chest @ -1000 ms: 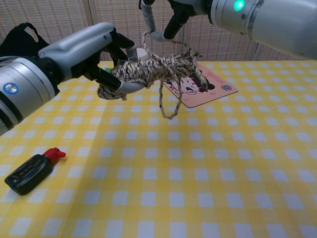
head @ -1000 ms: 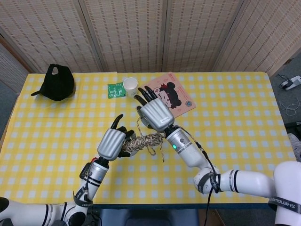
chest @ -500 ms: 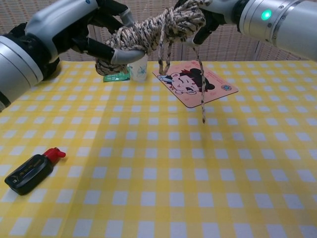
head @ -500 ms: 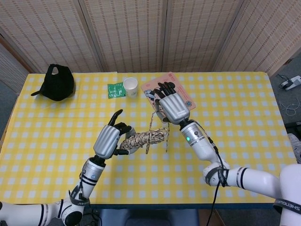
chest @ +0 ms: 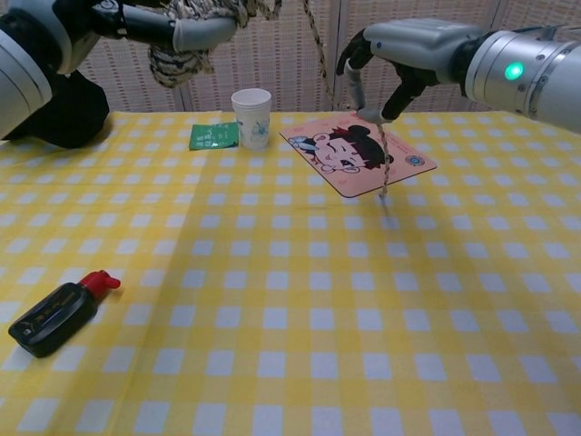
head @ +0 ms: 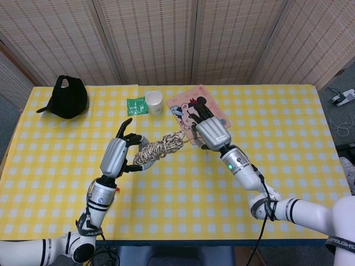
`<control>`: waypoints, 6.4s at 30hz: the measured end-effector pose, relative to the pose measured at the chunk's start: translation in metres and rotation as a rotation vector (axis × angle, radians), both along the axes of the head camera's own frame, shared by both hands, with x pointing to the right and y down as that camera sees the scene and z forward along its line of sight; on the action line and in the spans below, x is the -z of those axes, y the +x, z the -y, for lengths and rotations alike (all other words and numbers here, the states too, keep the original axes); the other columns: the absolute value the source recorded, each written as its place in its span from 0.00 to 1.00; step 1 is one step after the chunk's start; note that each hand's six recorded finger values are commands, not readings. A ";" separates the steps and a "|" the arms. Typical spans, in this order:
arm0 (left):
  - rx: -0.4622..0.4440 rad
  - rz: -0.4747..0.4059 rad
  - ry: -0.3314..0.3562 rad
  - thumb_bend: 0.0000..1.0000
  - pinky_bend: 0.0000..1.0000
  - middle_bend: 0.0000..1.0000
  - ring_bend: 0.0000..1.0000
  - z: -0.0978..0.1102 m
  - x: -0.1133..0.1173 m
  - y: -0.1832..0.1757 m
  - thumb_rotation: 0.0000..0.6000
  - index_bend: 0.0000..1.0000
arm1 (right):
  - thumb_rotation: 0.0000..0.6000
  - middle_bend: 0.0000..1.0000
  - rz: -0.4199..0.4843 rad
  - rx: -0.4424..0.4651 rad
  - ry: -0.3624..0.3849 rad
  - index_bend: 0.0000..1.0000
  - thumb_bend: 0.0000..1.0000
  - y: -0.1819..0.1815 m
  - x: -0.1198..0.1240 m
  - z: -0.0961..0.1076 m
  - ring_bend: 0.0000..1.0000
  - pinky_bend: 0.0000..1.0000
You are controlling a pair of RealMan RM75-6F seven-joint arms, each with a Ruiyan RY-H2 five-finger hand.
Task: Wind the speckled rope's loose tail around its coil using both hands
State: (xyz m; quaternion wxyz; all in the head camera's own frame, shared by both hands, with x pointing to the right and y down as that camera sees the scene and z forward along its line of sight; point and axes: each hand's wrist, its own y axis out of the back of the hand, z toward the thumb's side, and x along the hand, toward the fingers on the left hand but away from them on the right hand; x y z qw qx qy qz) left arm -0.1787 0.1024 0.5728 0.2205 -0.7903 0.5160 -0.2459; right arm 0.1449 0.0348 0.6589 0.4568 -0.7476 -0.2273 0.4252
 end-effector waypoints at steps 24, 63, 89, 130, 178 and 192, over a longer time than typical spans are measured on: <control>0.156 0.085 -0.036 0.29 0.00 0.74 0.50 0.031 -0.003 -0.031 0.88 0.76 | 1.00 0.20 0.028 0.135 0.040 0.64 0.56 -0.030 0.007 -0.037 0.00 0.00; 0.179 0.327 0.045 0.29 0.00 0.76 0.51 0.034 -0.033 -0.051 0.90 0.76 | 1.00 0.19 0.110 0.091 0.104 0.64 0.56 -0.057 0.040 -0.028 0.00 0.00; 0.171 0.283 -0.087 0.29 0.00 0.76 0.51 0.041 -0.031 -0.036 0.93 0.76 | 1.00 0.19 0.077 0.317 0.124 0.65 0.59 -0.088 0.049 -0.045 0.00 0.00; 0.088 0.401 -0.125 0.29 0.00 0.76 0.51 0.031 -0.055 -0.030 1.00 0.76 | 1.00 0.19 0.298 0.319 0.087 0.66 0.59 -0.089 0.088 -0.037 0.00 0.00; -0.198 0.171 0.000 0.29 0.00 0.77 0.51 -0.022 -0.031 -0.005 1.00 0.77 | 1.00 0.16 0.379 0.025 -0.027 0.65 0.52 -0.066 0.069 0.010 0.00 0.00; -0.196 0.073 -0.019 0.29 0.00 0.77 0.51 -0.020 -0.012 -0.002 1.00 0.77 | 1.00 0.15 0.353 0.022 -0.036 0.62 0.49 -0.054 0.057 0.010 0.00 0.00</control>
